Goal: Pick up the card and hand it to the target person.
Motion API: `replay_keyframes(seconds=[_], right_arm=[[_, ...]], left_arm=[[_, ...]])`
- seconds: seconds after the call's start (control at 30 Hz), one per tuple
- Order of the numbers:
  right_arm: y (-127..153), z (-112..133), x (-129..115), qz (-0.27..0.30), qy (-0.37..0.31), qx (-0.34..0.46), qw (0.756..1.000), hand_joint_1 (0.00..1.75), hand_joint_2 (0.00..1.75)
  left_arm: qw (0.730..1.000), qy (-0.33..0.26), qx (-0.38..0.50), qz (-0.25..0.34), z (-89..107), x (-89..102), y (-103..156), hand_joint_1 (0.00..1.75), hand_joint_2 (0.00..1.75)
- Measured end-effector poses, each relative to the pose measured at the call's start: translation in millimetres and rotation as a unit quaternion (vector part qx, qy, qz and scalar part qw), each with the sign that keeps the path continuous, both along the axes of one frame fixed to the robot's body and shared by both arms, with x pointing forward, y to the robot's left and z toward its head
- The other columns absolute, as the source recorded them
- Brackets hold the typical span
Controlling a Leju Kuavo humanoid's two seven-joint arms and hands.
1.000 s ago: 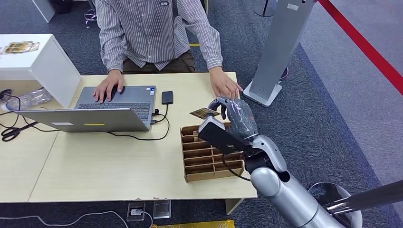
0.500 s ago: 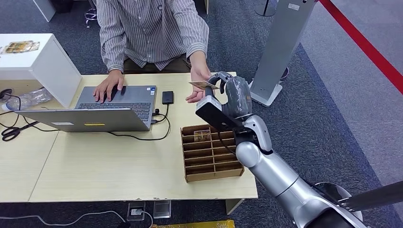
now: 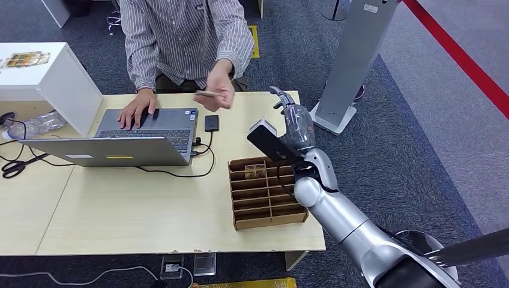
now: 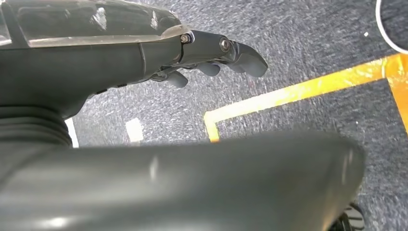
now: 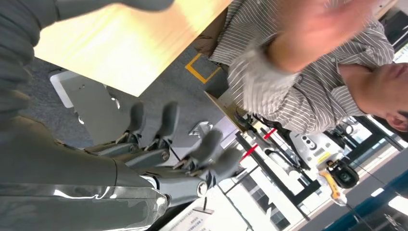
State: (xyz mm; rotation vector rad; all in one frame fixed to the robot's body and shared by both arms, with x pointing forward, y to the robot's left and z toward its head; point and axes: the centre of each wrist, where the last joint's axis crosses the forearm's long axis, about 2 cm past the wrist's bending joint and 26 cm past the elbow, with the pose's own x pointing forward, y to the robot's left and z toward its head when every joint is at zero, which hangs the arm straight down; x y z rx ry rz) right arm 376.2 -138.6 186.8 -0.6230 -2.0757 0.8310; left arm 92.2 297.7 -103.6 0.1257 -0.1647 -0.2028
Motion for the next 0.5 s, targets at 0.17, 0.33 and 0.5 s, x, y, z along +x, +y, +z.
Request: replay_keyframes(seconds=[0.17,0.33,0.5], right_arm=[[1,-9,-5,0.007,0.048,0.016,0.999,0.0,1.75],[1,-21,-21,0.028,0.125,0.066,0.99,0.0,1.75],[-8,-34,-43,0.06,0.196,0.14,0.969,0.0,1.75]], left_arm=[[1.0,-0.007,0.009,0.011,-1.1,-5.9,1,0.0,0.0],[1.0,0.003,0.014,0.023,-3.6,-19.9,3,0.0,0.0],[0.999,0.02,0.02,0.035,-5.2,-30.4,6,0.0,0.0]])
